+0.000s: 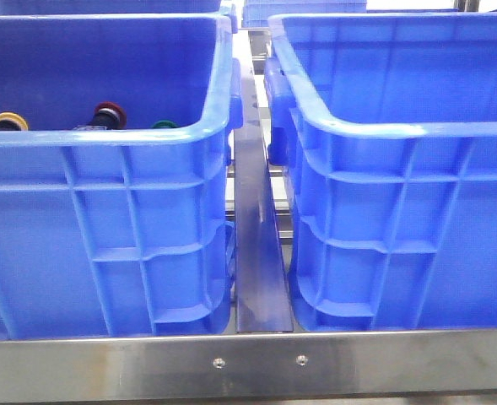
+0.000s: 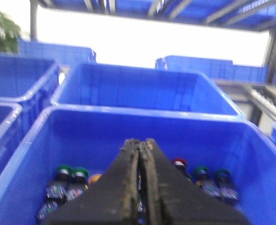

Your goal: Pick red and yellow buttons and place in box

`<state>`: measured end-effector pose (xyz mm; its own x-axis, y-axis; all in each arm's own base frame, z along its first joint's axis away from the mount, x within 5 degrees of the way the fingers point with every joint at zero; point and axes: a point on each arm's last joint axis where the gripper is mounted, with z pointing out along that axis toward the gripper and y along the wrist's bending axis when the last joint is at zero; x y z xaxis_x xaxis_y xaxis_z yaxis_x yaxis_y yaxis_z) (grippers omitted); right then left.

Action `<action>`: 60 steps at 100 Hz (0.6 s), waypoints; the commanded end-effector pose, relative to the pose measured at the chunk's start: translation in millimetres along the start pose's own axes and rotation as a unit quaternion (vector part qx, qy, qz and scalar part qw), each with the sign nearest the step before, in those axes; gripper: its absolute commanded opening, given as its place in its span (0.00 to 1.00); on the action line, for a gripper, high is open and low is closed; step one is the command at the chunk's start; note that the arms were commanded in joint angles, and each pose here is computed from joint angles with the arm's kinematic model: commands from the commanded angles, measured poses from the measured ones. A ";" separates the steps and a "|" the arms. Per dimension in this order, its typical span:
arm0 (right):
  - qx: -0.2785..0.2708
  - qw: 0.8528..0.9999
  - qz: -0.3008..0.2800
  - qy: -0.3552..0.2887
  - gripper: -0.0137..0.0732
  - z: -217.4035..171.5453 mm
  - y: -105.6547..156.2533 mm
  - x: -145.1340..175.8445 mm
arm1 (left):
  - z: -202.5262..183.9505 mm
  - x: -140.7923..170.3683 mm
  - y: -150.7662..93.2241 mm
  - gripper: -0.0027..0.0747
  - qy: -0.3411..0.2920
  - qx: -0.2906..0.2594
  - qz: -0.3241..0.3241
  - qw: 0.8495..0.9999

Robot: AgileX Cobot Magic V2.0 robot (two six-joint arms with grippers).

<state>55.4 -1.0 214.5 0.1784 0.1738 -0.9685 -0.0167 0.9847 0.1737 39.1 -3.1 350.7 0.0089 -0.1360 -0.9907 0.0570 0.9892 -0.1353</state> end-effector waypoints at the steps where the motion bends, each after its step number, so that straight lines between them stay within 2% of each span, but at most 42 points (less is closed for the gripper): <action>1: -0.009 0.999 -0.007 -0.048 0.08 -2.1 1.3 -7.0 | 9.4 -40.7 -7.2 0.01 0.027 0.008 -0.010 1.000; 14: -0.009 0.999 -0.007 -0.048 0.08 -2.1 1.3 -7.0 | 33.1 -65.7 -11.3 0.01 0.120 -0.001 -0.008 0.993; 24: -0.009 0.999 -0.007 -0.048 0.08 -2.1 1.3 -7.0 | 55.1 -75.4 -12.6 0.01 0.155 -0.005 -0.008 0.988; 53: -0.009 0.999 -0.007 -0.048 0.08 -2.1 1.3 -7.0 | 106.1 -58.7 -9.8 0.01 0.234 -0.016 -0.010 0.972; 60: -0.009 0.999 -0.007 -0.048 0.08 -2.1 1.3 -7.0 | 112.8 -55.1 -9.2 0.04 0.245 -0.017 -0.010 0.969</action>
<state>55.4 -1.0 214.5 0.1784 0.1724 -0.9687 -0.0164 0.9849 0.1722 142.5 -8.9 396.6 -0.5263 -0.1105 -0.8431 0.0016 0.9914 -0.1309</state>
